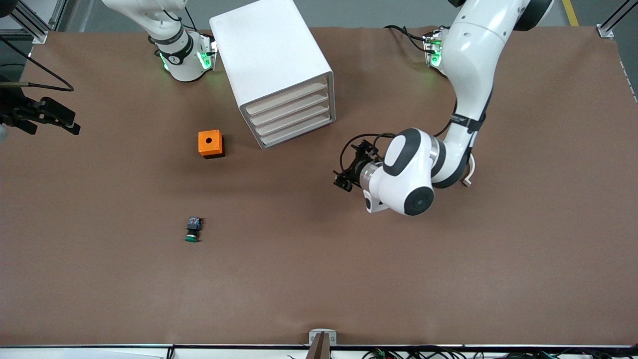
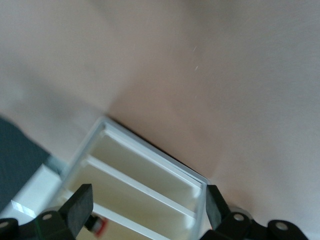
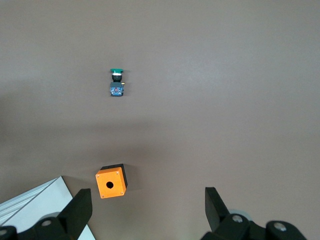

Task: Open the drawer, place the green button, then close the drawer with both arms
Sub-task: 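Reach the left gripper to the white cabinet's drawer handle, then pull the drawer open with the left gripper while the right gripper reaches the button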

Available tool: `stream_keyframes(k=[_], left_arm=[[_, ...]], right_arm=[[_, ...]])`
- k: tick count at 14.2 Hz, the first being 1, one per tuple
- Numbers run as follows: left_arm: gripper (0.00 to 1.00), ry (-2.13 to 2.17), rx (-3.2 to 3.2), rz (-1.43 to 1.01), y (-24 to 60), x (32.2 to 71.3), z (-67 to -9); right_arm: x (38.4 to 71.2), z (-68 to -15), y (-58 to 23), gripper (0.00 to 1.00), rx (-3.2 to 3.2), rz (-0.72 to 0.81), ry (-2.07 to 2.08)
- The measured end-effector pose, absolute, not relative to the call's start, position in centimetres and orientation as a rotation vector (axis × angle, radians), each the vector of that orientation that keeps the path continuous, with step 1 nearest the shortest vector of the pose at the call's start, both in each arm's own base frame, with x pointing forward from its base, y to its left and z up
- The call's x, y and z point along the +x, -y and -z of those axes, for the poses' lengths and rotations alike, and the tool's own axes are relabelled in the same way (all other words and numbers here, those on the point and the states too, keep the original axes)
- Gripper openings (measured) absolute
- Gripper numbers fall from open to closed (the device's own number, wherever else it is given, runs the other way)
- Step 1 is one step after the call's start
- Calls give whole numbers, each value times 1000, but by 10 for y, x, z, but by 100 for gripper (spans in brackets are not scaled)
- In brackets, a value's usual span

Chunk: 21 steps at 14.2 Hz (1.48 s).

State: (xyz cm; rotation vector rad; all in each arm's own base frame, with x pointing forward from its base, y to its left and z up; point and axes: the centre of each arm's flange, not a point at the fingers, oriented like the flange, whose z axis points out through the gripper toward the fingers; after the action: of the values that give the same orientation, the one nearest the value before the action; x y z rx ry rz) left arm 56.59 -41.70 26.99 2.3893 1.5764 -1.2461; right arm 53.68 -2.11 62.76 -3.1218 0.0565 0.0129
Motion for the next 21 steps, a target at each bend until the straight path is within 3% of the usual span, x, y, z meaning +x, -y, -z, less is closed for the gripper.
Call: stream_keyframes(k=[8, 14, 21], left_arm=[[100, -2215, 1937, 1708, 477, 521, -186], [98, -2429, 1791, 2084, 489, 478, -149], [68, -2509, 1766, 2252, 497, 442, -125]], right_arm=[[537, -628, 20, 100, -3114, -7, -58], [537, -628, 20, 100, -3114, -6, -59], [537, -628, 20, 100, -3114, -7, -59]])
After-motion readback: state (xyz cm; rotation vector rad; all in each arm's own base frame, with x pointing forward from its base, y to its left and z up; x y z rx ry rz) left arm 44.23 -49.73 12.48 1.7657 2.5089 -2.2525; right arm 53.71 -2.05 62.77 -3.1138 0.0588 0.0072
